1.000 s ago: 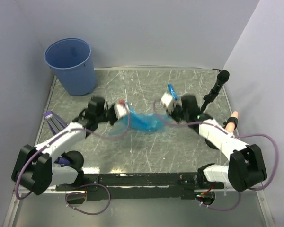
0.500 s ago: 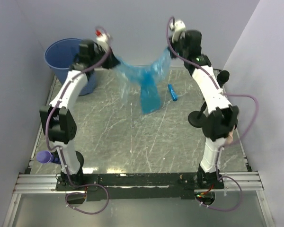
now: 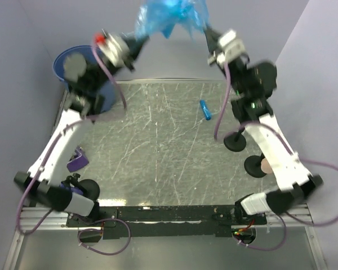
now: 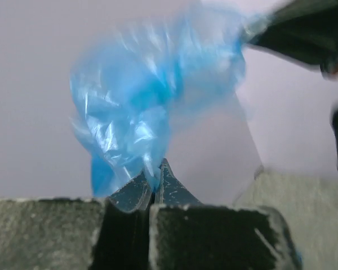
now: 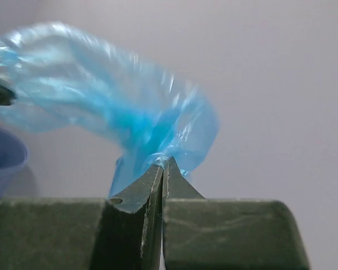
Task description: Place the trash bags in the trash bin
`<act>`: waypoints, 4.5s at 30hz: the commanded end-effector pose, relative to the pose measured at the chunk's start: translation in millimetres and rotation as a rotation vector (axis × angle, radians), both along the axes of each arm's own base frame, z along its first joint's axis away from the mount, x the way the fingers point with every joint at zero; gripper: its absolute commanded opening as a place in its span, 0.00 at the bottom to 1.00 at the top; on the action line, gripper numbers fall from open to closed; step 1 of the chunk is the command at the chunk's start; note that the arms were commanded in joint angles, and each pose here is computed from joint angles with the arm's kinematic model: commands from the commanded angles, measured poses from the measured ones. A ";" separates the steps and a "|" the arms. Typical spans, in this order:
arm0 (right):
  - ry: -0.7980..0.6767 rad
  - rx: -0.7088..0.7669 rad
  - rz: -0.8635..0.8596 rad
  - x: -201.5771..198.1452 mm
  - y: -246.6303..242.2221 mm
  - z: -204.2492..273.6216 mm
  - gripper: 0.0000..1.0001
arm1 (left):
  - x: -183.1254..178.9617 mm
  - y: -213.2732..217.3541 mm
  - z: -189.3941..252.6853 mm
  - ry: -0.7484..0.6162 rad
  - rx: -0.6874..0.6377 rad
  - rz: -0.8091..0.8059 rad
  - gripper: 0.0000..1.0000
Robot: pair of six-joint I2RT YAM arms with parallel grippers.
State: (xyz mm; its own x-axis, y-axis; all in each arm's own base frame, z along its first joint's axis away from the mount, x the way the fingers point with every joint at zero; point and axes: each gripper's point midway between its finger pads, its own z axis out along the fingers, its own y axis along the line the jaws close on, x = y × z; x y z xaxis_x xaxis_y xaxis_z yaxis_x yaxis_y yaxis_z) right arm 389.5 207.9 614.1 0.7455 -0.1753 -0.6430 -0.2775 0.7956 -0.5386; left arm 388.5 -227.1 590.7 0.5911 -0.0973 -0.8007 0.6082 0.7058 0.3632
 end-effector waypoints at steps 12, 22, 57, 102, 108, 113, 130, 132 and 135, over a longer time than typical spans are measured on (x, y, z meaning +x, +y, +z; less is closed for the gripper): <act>1.173 -0.195 -0.051 -8.3 -51.9 -393.5 0.00 | -7.6 -10.2 -368.7 0.691 0.568 0.008 0.01; 1.134 -0.027 -0.125 59.6 -54.7 -332.0 0.00 | 40.6 0.4 -332.5 1.068 0.232 0.104 0.01; 1.013 -0.330 -0.004 -67.8 -53.1 -405.1 0.00 | -57.1 -11.4 -387.3 0.740 0.541 -0.080 0.01; 1.182 -0.391 0.144 -109.7 -53.9 -437.8 0.00 | -102.0 5.8 -450.5 0.883 0.895 -0.276 0.01; 1.256 -0.276 0.134 -74.9 -41.8 -406.7 0.00 | -79.5 -18.9 -405.0 0.992 0.600 -0.216 0.01; 1.165 -0.083 -0.005 4.7 -46.6 -347.6 0.00 | -21.9 -19.3 -365.1 1.112 0.431 -0.126 0.01; 0.013 0.290 -0.033 24.1 -59.6 76.7 0.00 | 30.3 75.7 65.7 0.069 -0.358 0.051 0.01; -0.114 0.265 -0.003 -12.7 -48.9 100.3 0.00 | 10.3 62.9 90.6 -0.035 -0.317 0.052 0.01; -0.152 0.169 -0.005 -27.7 -31.4 77.5 0.00 | -1.4 39.4 76.3 -0.084 -0.224 0.057 0.01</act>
State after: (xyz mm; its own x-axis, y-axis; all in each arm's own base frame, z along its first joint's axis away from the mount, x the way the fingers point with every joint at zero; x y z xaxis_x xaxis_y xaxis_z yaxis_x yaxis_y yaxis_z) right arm 441.6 171.4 641.6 0.6336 -0.0441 -0.7724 -0.3090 0.9009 -0.3049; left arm 453.3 -172.0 605.4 0.4137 -0.2494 -0.8756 0.5913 0.8049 0.0501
